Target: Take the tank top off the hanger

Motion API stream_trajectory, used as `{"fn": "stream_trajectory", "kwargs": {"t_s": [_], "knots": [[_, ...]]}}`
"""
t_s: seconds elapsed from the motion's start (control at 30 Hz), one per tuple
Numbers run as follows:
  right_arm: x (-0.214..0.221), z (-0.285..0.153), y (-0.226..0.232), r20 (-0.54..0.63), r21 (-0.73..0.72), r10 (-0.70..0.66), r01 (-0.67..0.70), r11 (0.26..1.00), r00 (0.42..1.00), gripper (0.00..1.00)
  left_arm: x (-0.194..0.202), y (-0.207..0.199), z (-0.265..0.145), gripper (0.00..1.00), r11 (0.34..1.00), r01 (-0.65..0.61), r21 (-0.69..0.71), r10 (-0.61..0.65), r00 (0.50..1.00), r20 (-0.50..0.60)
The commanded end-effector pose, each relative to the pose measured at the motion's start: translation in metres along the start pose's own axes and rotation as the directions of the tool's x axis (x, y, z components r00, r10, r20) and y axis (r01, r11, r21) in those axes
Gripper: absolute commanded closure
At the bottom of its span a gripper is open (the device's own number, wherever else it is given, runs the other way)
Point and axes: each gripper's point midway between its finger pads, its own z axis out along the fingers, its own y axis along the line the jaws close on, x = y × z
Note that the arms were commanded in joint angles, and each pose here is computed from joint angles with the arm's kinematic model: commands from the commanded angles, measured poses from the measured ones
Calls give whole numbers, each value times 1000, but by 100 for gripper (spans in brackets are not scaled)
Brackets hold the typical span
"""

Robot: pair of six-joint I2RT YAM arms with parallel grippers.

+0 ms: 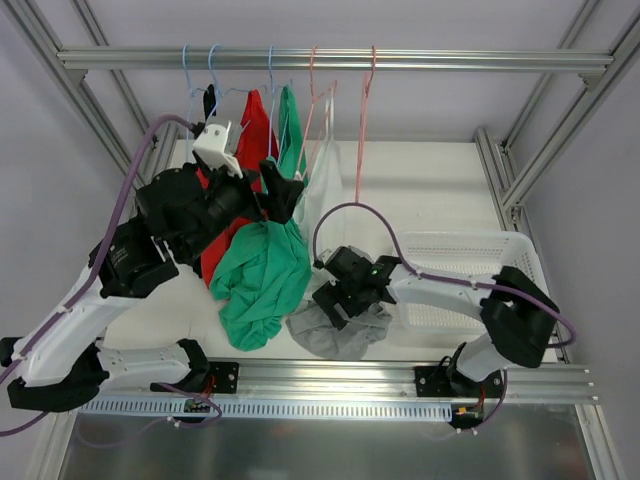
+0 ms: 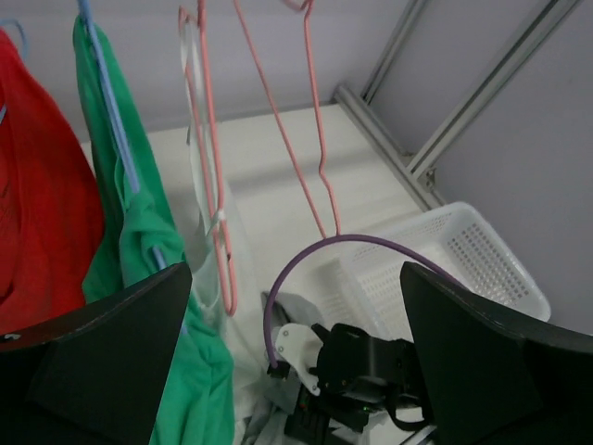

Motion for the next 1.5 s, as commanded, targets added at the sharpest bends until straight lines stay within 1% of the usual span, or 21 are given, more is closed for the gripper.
{"fn": "stream_trajectory", "kwargs": {"t_s": [0.0, 0.03, 0.1, 0.13, 0.17, 0.2, 0.37, 0.4, 0.57, 0.7, 0.77, 0.87, 1.0, 1.03, 1.13, 1.3, 1.33, 1.37, 1.4, 1.43, 1.47], "knots": [[17, 32, -7, -49, 72, 21, -18, 997, 999, 1, 39, 13, -5, 1, 1000, -6, -24, 4, 997, -71], [17, 37, -2, -47, 70, 39, -36, 997, 998, 1, 32, 20, -20, 1, 1000, 10, -26, -11, 999, -39], [21, 42, -1, -53, 83, 38, -34, 996, 998, 20, 46, 31, -29, 1, 999, 7, -43, -9, 999, -49], [19, 41, 0, -37, 81, 41, -38, 996, 998, 56, 48, 37, -41, 1, 999, 15, -35, -16, 999, -36], [10, 31, 1, 12, 81, 42, -43, 996, 999, 73, 49, 39, -46, 1, 999, 23, -32, -24, 999, -30], [4, 22, 1, 48, 80, 46, -50, 996, 998, 97, 49, 42, -52, 1, 999, 28, -27, -29, 999, -22], [-29, -73, -5, 288, 68, 90, -114, 991, 953, 100, 48, 48, -82, 1, 999, 41, 29, -42, 999, 12], [-39, -107, -8, 376, 53, 96, -125, 991, 922, 100, 48, 50, -85, 1, 999, 38, 29, -39, 999, 12], [-60, -228, -48, 555, 157, 52, -166, 974, 830, 100, 49, 47, -84, 1, 999, 27, 40, -27, 1000, 2], [-58, -307, -97, 625, 286, 59, -299, 911, 778, 100, 37, 20, -75, 1, 991, 21, 135, -18, 1000, -26], [-48, -329, -116, 622, 351, 63, -350, 868, 780, 100, 12, 2, -77, 1, 979, 16, 204, -16, 1000, -2], [-29, -345, -140, 630, 399, 112, -444, 803, 768, 100, -16, -26, -63, 1, 961, -28, 275, 24, 1000, 18], [6, -310, -166, 589, 414, 262, -564, 714, 764, 100, -32, -43, -12, 2, 970, -103, 219, 103, 995, 11], [17, -284, -173, 558, 420, 307, -582, 696, 771, 100, -51, -35, -7, 1, 980, -129, 151, 121, 991, 58], [45, -236, -187, 544, 366, 436, -670, 646, 717, 100, -56, -26, 31, 1, 979, -203, 14, 202, 978, 53], [88, -183, -215, 526, 343, 594, -791, 507, 609, 99, -34, -28, 82, 1, 958, -278, -65, 278, 961, -16], [90, -181, -215, 526, 338, 607, -801, 495, 597, 86, -33, -27, 87, 1, 959, -274, -76, 273, 962, -21], [88, -184, -216, 538, 331, 606, -808, 487, 586, 60, -30, -25, 90, 1, 958, -272, -85, 270, 962, -30], [85, -187, -216, 555, 317, 609, -822, 474, 566, 10, -25, -23, 96, 1, 958, -269, -94, 267, 963, -43], [84, -193, -215, 580, 310, 596, -827, 469, 555, 1, -24, -17, 99, 1, 961, -255, -104, 251, 967, -49], [79, -201, -214, 601, 300, 578, -826, 477, 552, 0, -22, -16, 102, 1, 963, -250, -99, 246, 968, -56]]}}
